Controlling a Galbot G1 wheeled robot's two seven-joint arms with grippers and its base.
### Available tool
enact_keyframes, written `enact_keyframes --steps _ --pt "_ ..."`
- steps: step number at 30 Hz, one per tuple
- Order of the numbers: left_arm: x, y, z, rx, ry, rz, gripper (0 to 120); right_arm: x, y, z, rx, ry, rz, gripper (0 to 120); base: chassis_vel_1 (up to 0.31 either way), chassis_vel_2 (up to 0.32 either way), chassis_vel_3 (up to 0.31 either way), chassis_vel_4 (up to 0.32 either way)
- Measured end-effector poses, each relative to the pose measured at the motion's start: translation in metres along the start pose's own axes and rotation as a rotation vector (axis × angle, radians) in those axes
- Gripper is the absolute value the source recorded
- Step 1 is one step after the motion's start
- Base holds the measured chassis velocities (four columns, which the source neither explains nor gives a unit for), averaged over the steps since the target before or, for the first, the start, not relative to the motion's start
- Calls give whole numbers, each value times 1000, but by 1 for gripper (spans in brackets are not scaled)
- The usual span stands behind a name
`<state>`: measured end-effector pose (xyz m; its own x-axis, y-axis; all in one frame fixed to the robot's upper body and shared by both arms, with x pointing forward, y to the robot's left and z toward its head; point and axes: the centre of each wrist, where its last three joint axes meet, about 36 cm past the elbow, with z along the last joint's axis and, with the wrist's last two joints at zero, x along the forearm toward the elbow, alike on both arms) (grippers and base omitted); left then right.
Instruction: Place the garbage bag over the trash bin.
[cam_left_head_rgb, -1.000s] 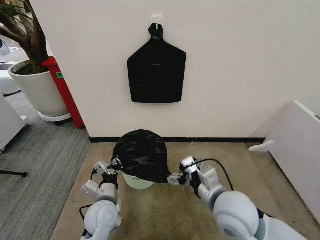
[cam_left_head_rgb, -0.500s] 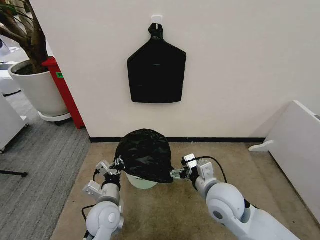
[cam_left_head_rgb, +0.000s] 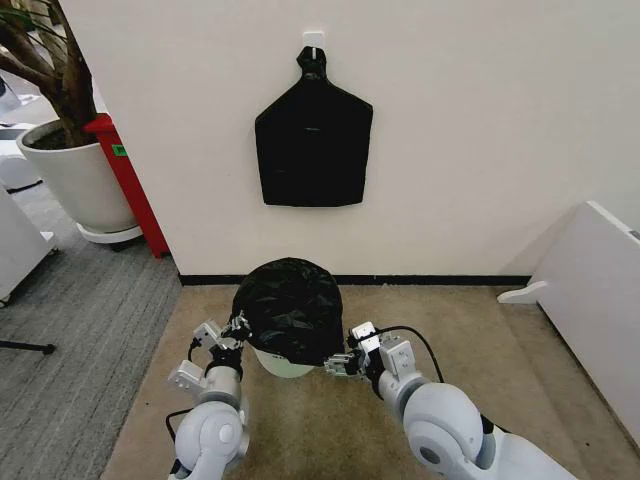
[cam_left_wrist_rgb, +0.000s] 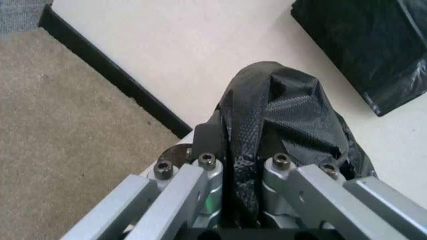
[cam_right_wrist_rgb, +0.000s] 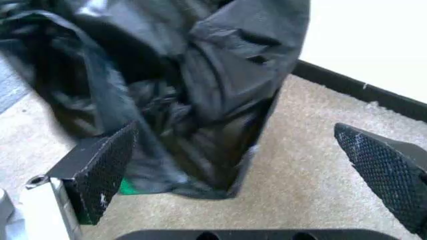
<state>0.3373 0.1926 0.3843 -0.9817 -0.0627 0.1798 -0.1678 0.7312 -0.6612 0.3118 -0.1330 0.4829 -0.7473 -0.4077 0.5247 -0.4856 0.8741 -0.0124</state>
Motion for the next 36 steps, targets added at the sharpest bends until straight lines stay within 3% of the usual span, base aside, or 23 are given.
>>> enact_keyframes --steps 17,22,27,36 --pt "4 -7 -2 25 -9 11 5 -6 18 31 25 55 -13 100 0 0 0 0" --pt "2 -3 -3 16 -14 3 5 10 14 16 24 5 -12 100 0 0 0 0" --pt "1 0 0 11 -7 -2 5 31 5 -10 57 -137 9 100 0 0 0 0" --pt "1 -4 6 7 4 5 5 16 5 -15 141 -190 -54 100 0 0 0 0"
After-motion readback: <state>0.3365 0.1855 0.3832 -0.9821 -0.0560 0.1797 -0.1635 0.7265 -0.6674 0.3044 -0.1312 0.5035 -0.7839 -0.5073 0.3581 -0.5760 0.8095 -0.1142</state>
